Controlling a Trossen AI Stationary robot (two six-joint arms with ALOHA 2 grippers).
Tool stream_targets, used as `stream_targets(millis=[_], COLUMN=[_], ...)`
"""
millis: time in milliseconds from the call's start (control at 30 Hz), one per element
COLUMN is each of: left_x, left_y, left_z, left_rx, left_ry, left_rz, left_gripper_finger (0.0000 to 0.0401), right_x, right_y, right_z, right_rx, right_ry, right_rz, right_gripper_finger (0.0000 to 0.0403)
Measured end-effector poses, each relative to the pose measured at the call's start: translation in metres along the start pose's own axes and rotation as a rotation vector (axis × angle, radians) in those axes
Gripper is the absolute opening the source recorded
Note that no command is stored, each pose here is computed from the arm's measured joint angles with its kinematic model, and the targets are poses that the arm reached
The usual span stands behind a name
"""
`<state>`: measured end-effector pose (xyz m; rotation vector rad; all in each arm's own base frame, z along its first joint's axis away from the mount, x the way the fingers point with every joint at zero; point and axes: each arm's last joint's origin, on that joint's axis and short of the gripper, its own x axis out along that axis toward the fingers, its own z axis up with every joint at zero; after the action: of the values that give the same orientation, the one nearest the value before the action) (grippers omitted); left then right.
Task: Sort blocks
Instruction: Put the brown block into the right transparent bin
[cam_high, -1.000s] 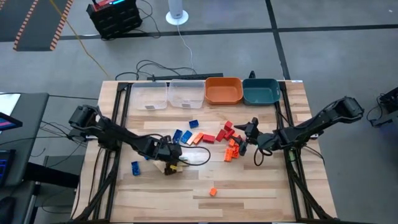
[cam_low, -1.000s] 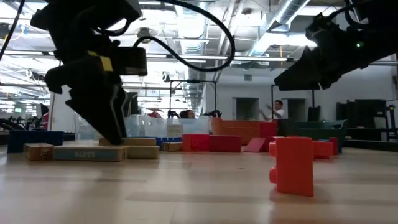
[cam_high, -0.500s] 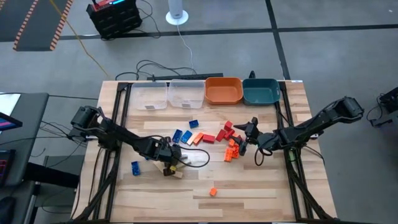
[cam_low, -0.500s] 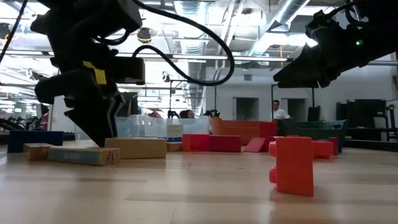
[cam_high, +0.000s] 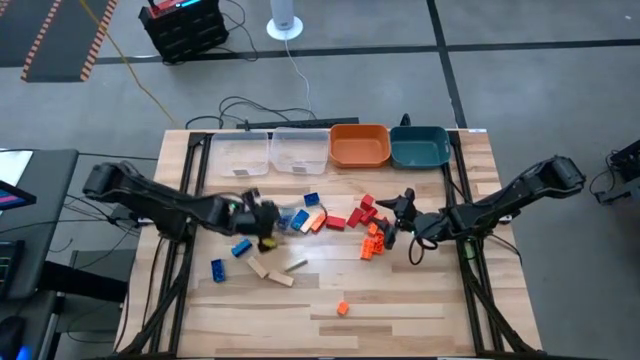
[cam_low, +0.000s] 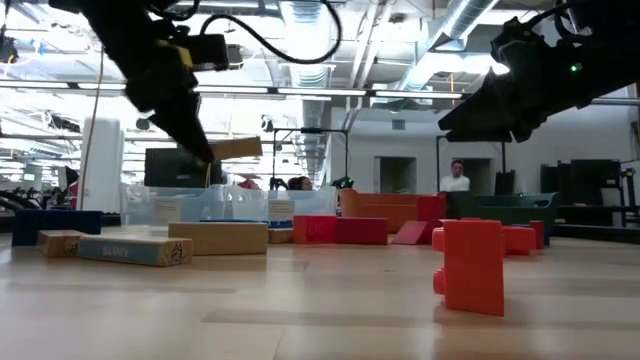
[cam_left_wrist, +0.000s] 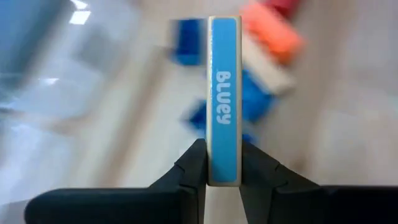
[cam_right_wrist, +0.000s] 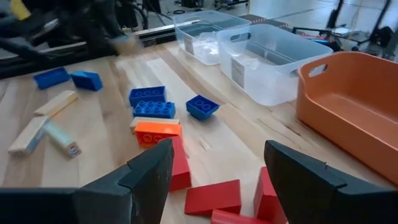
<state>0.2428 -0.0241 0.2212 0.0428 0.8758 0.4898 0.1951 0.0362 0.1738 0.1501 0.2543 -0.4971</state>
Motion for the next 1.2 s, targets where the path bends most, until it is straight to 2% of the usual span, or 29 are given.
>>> stream_targets(millis=[133,333,567,733,867,1067,1200], left_x=[0.006,0.043,0.089,0.121,0.135,0.13,0.111], left_y=[0.043,0.104,0.16,0.176,0.18,0.176,0.165], left_z=[0.008,0.029,0.044,0.05,0.052,0.061,0.069], left_rx=[-0.037,-0.104,-0.131,-0.126,-0.126,-0.107,-0.053], left_ry=[-0.01,-0.052,0.064,0.147,0.193,0.199,0.163], left_rz=[0.108,0.069,0.132,0.146,0.129,0.106,0.06], left_gripper_finger=[0.0059,0.006,0.006,0.0063,0.009,0.0164,0.0192], right_x=[0.003,0.016,0.03,0.032,0.031,0.028,0.028], right_y=[-0.002,0.01,0.022,0.022,0.023,0.027,0.026], right_z=[0.0,0.013,0.042,0.052,0.05,0.048,0.047], right_rx=[0.022,-0.019,-0.104,-0.126,-0.118,-0.13,-0.134], right_ry=[0.005,0.01,0.085,0.078,0.087,0.102,0.107], right_rz=[-0.021,-0.03,-0.08,-0.088,-0.082,-0.059,-0.063], right_gripper_finger=[0.0282,0.0282,0.0282,0.0282,0.0282,0.0282,0.0282])
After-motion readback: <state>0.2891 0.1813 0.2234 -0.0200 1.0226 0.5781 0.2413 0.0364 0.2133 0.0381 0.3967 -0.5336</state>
